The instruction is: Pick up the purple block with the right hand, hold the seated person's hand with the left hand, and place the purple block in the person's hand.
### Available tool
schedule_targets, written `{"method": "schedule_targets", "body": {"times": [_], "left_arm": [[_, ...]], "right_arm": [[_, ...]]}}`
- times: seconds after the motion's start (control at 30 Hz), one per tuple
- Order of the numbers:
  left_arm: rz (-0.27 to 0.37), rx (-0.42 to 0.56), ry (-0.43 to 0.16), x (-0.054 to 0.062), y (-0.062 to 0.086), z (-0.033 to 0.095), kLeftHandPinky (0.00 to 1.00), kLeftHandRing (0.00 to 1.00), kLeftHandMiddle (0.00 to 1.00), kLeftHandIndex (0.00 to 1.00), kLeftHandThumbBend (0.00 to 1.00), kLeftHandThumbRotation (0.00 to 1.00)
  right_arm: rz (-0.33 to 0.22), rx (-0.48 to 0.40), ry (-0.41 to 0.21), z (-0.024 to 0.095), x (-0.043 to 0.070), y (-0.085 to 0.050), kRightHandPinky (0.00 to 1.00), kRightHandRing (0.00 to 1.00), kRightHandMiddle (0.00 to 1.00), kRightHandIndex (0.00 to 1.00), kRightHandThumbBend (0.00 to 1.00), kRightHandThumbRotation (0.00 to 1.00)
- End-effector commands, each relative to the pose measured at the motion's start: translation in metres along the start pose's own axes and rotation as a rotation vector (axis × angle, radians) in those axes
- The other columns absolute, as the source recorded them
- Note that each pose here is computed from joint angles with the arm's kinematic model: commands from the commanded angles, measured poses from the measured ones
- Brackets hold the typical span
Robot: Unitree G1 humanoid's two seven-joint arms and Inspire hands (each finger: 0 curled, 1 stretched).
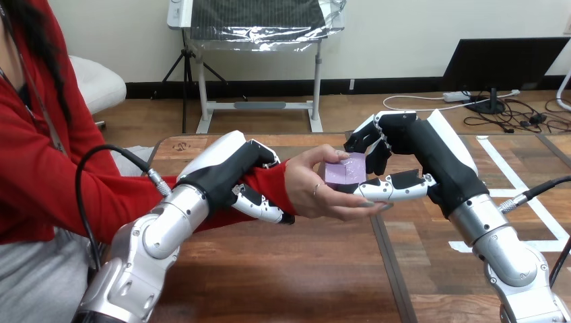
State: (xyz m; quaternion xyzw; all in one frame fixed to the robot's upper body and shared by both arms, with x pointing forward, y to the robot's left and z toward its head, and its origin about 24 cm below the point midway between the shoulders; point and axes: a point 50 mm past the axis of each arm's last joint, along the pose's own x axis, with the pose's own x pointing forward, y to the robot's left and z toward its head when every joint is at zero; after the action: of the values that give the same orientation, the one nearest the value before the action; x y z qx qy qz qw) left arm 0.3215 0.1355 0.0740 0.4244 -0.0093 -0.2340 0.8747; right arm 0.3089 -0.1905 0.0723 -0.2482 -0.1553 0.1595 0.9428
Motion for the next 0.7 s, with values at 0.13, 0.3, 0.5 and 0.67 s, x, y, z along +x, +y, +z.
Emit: {"method": "schedule_targets", "body": {"times": [0.13,0.3,0.5,0.67], "left_arm": [[0.153,0.099,-0.27,0.002,0.042,0.056,0.49,0.55,0.57,0.57,0.84,0.5],[0.168,0.106,-0.281,-0.003,0.042,0.054,0.55,0.6,0.61,0.63,0.93,0.65],[0.192,0.096,-0.302,-0.009,0.042,0.052,0.54,0.6,0.64,0.66,0.98,0.77],[0.217,0.087,-0.315,-0.014,0.042,0.049,0.51,0.59,0.64,0.68,1.0,0.84]], "right_arm": [[0.027,-0.004,-0.122,0.025,0.017,-0.002,0.33,0.4,0.46,0.5,0.64,0.1],[0.034,0.004,-0.105,0.023,0.015,-0.002,0.35,0.42,0.47,0.53,0.57,0.25],[0.04,0.005,-0.104,0.022,0.013,-0.002,0.37,0.44,0.5,0.55,0.46,0.44],[0.045,0.011,-0.106,0.021,0.011,-0.002,0.39,0.46,0.51,0.56,0.4,0.67]]}}
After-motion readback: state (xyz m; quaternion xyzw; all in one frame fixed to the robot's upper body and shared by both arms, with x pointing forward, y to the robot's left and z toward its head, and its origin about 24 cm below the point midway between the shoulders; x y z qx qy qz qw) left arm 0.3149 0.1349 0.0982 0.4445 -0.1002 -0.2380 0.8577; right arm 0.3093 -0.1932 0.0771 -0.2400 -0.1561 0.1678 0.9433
